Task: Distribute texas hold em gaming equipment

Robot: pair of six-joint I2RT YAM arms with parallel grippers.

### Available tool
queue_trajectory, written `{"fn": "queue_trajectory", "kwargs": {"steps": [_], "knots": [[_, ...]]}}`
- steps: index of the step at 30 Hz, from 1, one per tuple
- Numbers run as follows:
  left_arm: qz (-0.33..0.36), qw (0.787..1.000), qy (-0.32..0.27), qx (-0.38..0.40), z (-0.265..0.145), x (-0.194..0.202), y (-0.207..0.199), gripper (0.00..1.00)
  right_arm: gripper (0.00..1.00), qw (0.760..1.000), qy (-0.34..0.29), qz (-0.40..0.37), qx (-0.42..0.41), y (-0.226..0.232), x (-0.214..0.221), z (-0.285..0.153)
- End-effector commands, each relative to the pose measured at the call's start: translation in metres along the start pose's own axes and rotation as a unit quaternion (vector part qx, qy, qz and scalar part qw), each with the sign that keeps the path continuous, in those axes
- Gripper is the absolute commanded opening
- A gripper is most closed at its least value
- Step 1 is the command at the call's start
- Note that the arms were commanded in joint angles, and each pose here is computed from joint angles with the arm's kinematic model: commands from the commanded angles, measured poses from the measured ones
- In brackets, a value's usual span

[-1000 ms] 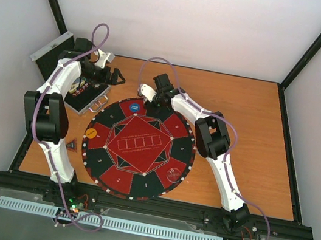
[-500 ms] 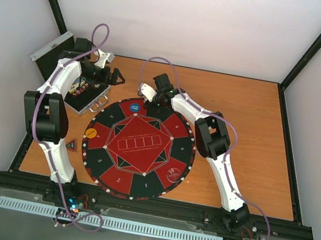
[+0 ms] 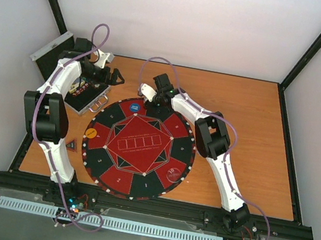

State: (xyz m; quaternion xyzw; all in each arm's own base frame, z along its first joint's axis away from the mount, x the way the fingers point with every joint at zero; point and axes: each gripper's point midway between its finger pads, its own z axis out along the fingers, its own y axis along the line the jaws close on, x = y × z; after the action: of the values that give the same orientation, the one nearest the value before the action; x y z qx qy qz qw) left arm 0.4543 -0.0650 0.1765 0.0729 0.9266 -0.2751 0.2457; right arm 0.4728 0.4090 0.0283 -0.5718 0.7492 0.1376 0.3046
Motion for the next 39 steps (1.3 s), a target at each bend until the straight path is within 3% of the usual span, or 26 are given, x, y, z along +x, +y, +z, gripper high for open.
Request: {"fn": "queue_trajectory", "kwargs": {"steps": [1,24,27,30,39], "knots": [[0.030,0.999,-0.029,-0.007,-0.018,-0.018,-0.008,1.00,0.40,1.000,0.000,0.003,0.005,-0.004,0.001,0.005],[0.034,0.999,-0.034,-0.013,-0.023,-0.020,-0.010,1.00,0.54,1.000,-0.003,0.000,-0.004,0.001,0.004,0.002],[0.035,0.999,-0.035,-0.014,-0.023,-0.020,-0.010,1.00,0.65,1.000,-0.010,-0.003,-0.005,0.001,-0.002,-0.002],[0.037,0.999,-0.035,-0.015,-0.023,-0.021,-0.009,1.00,0.99,1.000,-0.020,-0.007,-0.009,0.002,-0.009,-0.008],[0.040,0.998,-0.037,-0.023,-0.026,-0.021,-0.008,1.00,1.00,0.998,-0.062,-0.017,0.004,-0.005,-0.044,-0.039]]}}
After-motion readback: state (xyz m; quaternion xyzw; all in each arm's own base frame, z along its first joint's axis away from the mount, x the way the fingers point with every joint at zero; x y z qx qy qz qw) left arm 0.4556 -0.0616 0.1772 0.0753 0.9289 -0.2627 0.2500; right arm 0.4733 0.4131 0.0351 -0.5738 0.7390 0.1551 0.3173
